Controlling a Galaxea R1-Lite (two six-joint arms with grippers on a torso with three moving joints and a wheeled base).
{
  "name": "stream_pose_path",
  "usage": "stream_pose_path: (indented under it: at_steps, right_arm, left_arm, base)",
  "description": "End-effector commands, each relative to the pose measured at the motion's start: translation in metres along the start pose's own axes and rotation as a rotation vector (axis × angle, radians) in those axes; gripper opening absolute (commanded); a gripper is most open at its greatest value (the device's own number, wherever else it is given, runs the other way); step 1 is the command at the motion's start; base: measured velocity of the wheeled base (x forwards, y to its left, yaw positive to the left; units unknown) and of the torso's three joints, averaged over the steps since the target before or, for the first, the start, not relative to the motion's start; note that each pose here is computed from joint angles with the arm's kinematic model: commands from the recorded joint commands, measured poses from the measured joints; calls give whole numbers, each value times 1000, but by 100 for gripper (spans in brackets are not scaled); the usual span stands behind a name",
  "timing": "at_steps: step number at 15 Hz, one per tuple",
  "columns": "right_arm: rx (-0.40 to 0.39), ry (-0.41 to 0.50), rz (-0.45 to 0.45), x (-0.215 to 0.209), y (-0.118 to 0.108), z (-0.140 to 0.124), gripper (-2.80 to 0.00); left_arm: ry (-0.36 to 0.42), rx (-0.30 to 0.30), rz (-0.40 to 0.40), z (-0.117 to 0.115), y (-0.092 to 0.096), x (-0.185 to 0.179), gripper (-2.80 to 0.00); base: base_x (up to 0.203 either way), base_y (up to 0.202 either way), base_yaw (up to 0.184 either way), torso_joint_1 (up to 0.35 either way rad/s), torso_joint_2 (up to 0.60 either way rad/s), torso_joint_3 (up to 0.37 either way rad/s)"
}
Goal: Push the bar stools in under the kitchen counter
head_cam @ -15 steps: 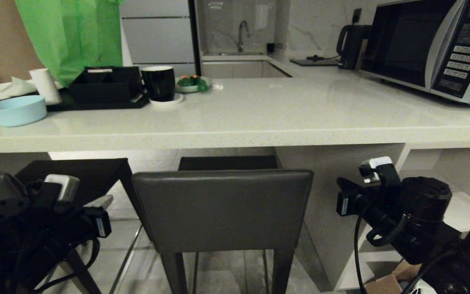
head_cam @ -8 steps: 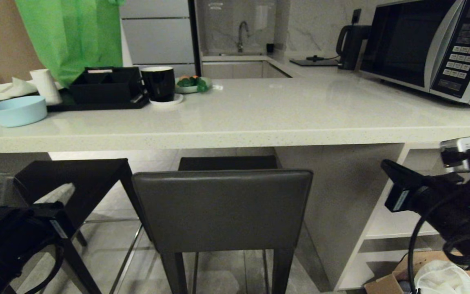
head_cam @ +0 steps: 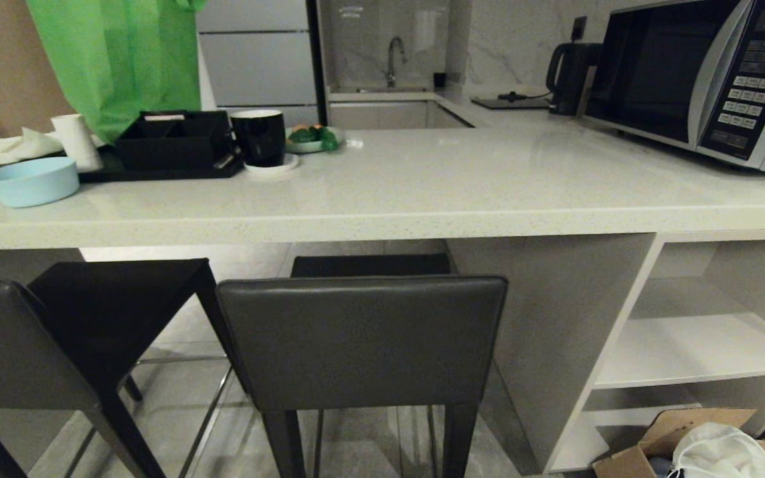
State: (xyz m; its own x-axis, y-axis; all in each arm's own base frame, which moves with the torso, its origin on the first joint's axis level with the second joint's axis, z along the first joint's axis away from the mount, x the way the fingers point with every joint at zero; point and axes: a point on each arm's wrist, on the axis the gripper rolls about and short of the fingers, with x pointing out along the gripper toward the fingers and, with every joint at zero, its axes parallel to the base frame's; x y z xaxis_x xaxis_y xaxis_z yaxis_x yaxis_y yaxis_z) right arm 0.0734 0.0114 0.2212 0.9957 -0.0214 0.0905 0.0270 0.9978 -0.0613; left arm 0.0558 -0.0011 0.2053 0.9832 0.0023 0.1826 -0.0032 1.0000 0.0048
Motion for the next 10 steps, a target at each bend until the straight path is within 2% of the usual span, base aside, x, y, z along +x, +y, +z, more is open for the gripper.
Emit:
stream_pose_path:
  at_steps: [1, 3, 5, 7, 10]
  right_arm:
    - [11, -97, -91, -45, -14, 1, -280]
    - [-1, -103, -125, -71, -18, -8, -280]
    - [-25, -88, -144, -97, -19, -22, -280]
    - [-47, -43, -161, -118, -18, -40, -280]
    - [-74, 11, -147, -126, -15, -59, -280]
  left_arm:
    - [-86, 3, 39, 8, 2, -62, -280]
    - [-93, 3, 74, 8, 1, -87, -280]
    - [-102, -21, 124, 13, 2, -95, -280]
    - [-124, -19, 125, 22, 2, -98, -280]
    - [-138, -20, 123, 47, 1, -112, -280]
  base:
    - [0, 0, 0, 0, 0, 0]
    - [0, 0, 0, 0, 0, 0]
    - [0, 0, 0, 0, 0, 0]
    - [0, 0, 0, 0, 0, 0]
    - [0, 0, 0, 0, 0, 0]
